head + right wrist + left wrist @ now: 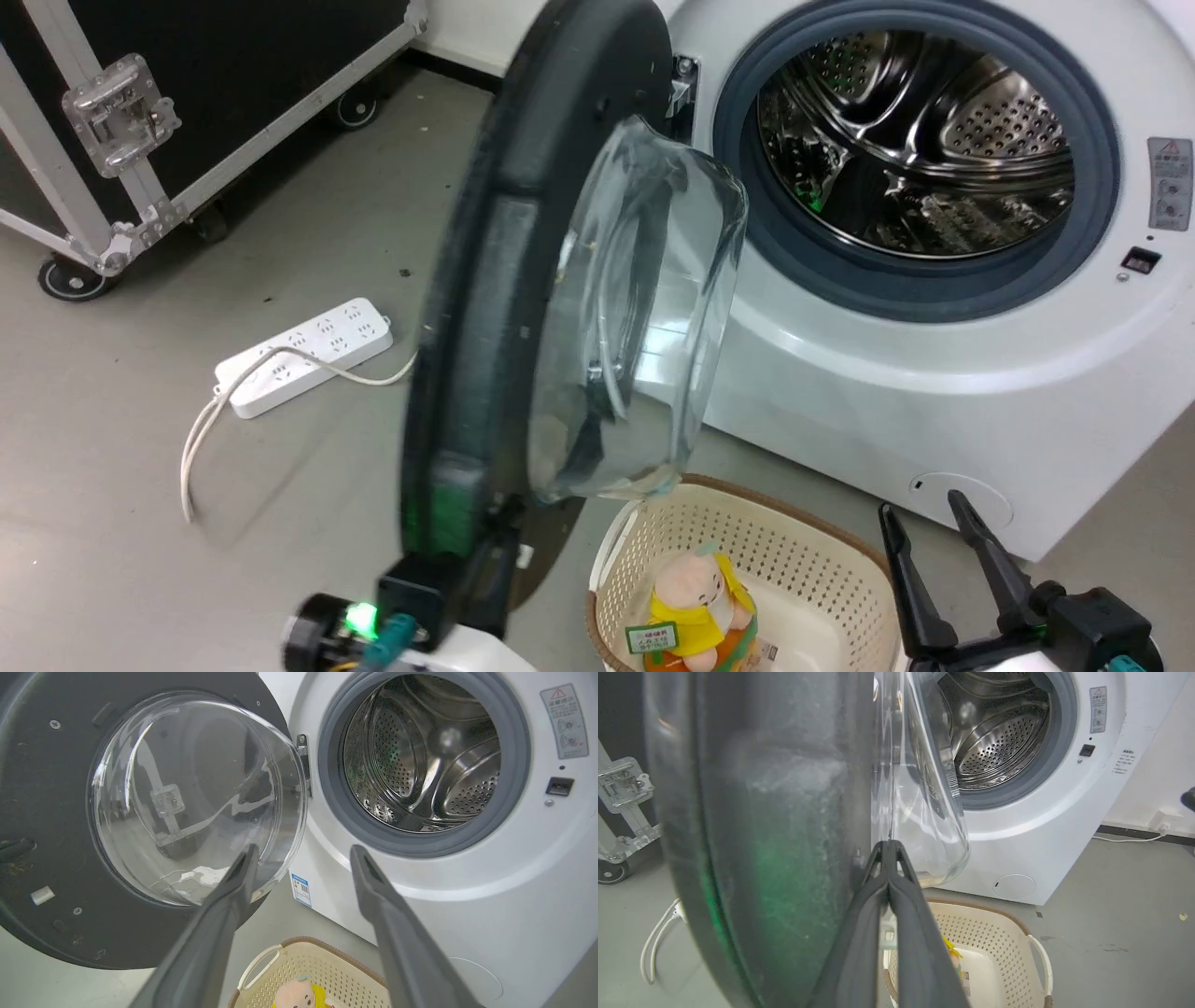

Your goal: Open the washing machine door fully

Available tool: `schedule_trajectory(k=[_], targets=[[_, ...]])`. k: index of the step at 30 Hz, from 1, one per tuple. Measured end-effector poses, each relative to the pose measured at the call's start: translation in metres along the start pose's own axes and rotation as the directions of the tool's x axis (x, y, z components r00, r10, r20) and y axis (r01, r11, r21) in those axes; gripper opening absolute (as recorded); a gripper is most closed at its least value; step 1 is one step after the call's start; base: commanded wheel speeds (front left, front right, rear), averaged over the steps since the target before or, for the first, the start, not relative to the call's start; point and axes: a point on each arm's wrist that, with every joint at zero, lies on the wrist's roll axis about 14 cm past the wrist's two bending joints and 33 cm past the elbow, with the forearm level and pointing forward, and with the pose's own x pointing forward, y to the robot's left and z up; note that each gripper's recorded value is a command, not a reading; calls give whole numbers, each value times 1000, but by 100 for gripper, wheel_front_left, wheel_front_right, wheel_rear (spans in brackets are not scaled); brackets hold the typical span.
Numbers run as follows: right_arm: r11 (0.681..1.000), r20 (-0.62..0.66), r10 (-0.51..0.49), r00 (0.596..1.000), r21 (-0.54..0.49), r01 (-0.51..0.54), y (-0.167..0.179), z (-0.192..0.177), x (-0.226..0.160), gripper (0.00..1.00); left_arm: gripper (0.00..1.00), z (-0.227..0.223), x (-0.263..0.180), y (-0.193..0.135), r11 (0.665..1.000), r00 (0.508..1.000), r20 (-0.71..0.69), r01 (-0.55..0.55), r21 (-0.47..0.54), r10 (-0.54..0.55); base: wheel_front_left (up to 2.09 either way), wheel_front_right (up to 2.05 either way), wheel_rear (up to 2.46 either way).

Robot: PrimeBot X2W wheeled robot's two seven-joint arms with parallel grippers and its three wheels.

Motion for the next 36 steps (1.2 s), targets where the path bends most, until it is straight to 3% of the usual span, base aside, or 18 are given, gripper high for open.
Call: schedule_trajectory(k=[8,16,18,22,36], targets=[[1000,-31,7,1000,20,-6,-3,-15,6,100,0,-2,9,63,986,988,-29,-148,71,150,0,0,0],[1000,-75,-22,997,8,23,-32,-35,8,100,0,7,32,116,958,966,-19,-255,133,259,0,0,0],[999,-76,-49,996,-14,48,-55,-40,13,100,0,14,52,155,926,942,-13,-326,189,334,0,0,0],[997,-82,-80,993,-28,78,-73,-43,13,100,0,17,63,183,903,923,-12,-372,215,384,0,0,0],[991,-148,-127,981,-51,121,-109,-67,12,100,0,34,107,246,843,864,60,-501,194,500,0,0,0]])
